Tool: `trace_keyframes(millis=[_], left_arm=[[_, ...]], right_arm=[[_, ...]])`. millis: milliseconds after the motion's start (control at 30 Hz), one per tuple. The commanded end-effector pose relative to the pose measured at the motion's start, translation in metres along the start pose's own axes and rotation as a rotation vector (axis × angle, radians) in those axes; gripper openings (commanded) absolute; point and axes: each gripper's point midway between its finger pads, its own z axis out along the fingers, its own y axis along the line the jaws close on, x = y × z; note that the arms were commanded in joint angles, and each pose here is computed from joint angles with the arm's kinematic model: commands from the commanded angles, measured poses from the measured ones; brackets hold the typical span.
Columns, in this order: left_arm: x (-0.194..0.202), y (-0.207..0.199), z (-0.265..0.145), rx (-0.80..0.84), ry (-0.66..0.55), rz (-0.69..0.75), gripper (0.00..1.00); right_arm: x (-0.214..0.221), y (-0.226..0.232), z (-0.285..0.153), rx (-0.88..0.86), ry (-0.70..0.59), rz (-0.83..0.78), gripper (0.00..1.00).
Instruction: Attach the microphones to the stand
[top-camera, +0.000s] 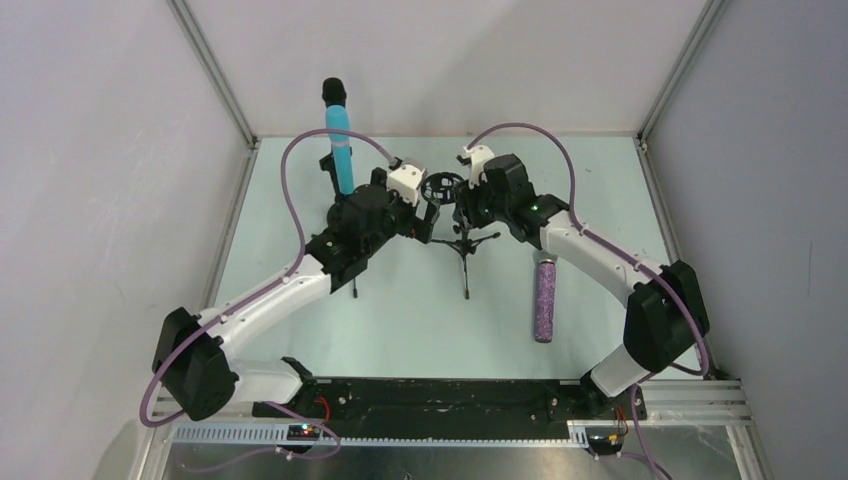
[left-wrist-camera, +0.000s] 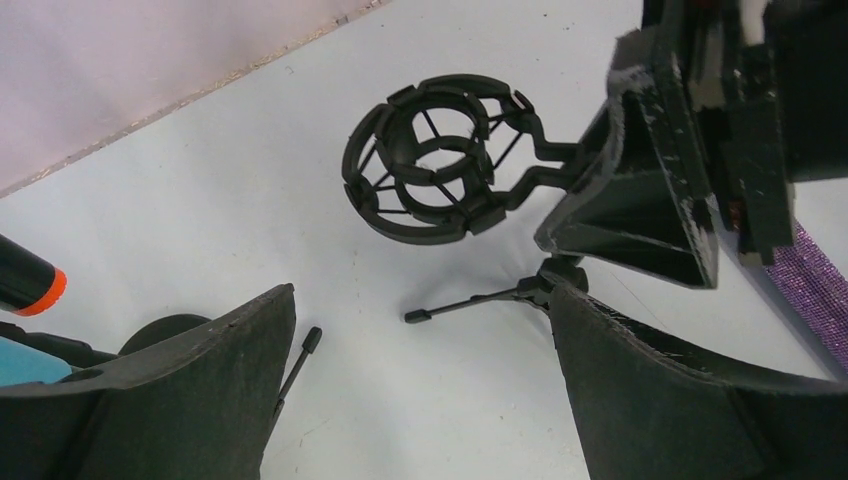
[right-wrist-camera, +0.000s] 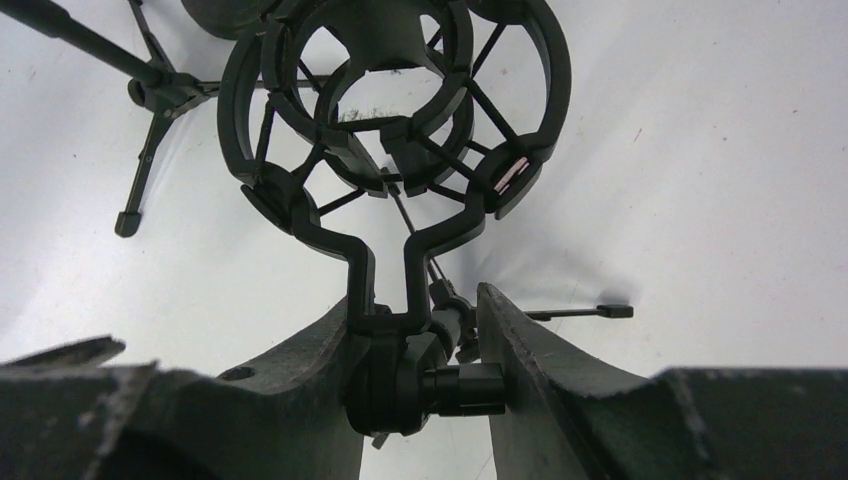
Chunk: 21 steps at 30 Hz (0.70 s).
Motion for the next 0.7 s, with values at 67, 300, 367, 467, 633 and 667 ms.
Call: trace_keyframes(millis=[67, 300, 367, 467, 633, 667], left_arm=[[-0.023, 0.004, -0.009, -0.012, -0.081, 0.007, 1.00], [-0.021, 0.003, -0.008, -0.009, -0.076, 0.005, 1.00], [-0.021, 0.003, -0.008, -0.009, -0.074, 0.004, 1.00], [-0.020, 0.003, -0.007, -0.008, -0.073, 0.002, 1.00], [-0.021, 0.003, -0.008, -0.008, -0.075, -0.001, 1.00], [-0.021, 0.003, -0.008, -0.010, -0.075, -0.002, 1.00]], right_arm=[[-0.010, 0.013, -0.027, -0.026, -0.056, 0.022, 0.00], [-0.001, 0.015, -0.046, -0.015, -0.060, 0.045, 0.00], [0.002, 0.015, -0.050, -0.013, -0.059, 0.047, 0.00], [0.008, 0.016, -0.056, -0.008, -0.047, 0.051, 0.00], [0.017, 0.023, -0.064, -0.007, -0.044, 0.050, 0.00], [0.016, 0.025, -0.066, -0.006, -0.056, 0.052, 0.00]])
